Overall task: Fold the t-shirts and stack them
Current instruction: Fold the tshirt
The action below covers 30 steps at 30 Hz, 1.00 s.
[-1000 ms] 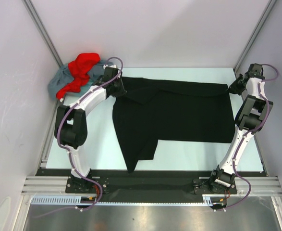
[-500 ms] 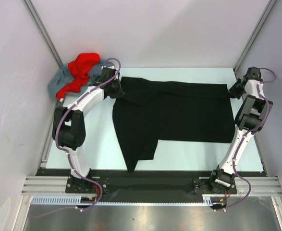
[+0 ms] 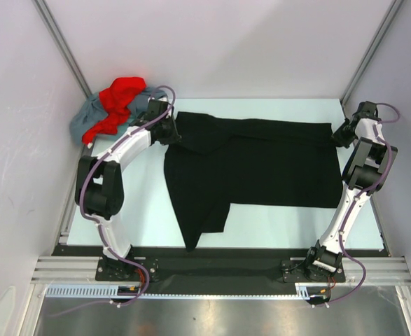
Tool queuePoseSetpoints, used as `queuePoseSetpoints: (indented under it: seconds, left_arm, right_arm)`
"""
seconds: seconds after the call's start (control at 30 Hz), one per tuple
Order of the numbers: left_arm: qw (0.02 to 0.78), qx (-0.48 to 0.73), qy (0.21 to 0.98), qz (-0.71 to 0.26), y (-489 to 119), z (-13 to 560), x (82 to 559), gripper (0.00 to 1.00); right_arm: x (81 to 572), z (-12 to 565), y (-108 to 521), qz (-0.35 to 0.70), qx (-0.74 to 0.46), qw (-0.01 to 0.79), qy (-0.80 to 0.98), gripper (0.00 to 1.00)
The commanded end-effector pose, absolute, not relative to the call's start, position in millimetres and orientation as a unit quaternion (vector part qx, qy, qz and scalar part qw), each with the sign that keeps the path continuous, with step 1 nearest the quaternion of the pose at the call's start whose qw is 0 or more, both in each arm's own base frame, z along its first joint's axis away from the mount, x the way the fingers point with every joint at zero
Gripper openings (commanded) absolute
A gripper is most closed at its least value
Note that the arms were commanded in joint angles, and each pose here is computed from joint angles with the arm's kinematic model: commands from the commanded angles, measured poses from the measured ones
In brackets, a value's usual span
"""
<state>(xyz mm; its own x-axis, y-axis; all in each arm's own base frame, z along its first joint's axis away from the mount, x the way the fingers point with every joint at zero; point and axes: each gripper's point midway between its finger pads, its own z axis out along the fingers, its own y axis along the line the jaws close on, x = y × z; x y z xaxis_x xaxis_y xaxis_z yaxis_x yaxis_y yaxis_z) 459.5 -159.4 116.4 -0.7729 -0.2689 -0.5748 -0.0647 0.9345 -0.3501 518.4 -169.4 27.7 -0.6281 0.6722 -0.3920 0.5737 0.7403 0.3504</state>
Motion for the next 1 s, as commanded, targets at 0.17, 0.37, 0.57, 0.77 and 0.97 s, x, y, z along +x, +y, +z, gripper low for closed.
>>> queuePoseSetpoints:
  seconds: [0.17, 0.37, 0.57, 0.77, 0.97]
  left_arm:
    - [0.394, -0.093, 0.901, -0.157, -146.9, 177.6, 466.9, 0.00]
    - [0.379, -0.094, 0.906, -0.160, -148.5, 166.2, 464.3, 0.00]
    - [0.363, -0.096, 0.913, -0.158, -147.8, 152.1, 460.7, 0.00]
    - [0.350, -0.097, 0.917, -0.162, -149.1, 143.5, 459.1, 0.00]
    - [0.324, -0.088, 0.923, -0.187, -158.5, 134.1, 447.0, 0.00]
  right_arm:
    - [527.0, 82.5, -183.6, 0.082, 0.327, 0.321, 0.885, 0.06]
    - [525.8, 85.9, -186.9, 0.078, 0.330, 0.324, 0.883, 0.06]
    - [523.2, 85.7, -188.8, 0.072, 0.331, 0.322, 0.884, 0.06]
    - [518.0, 68.4, -186.0, 0.075, 0.334, 0.301, 0.890, 0.07]
    - [512.5, 57.1, -187.8, 0.063, 0.343, 0.285, 0.893, 0.14]
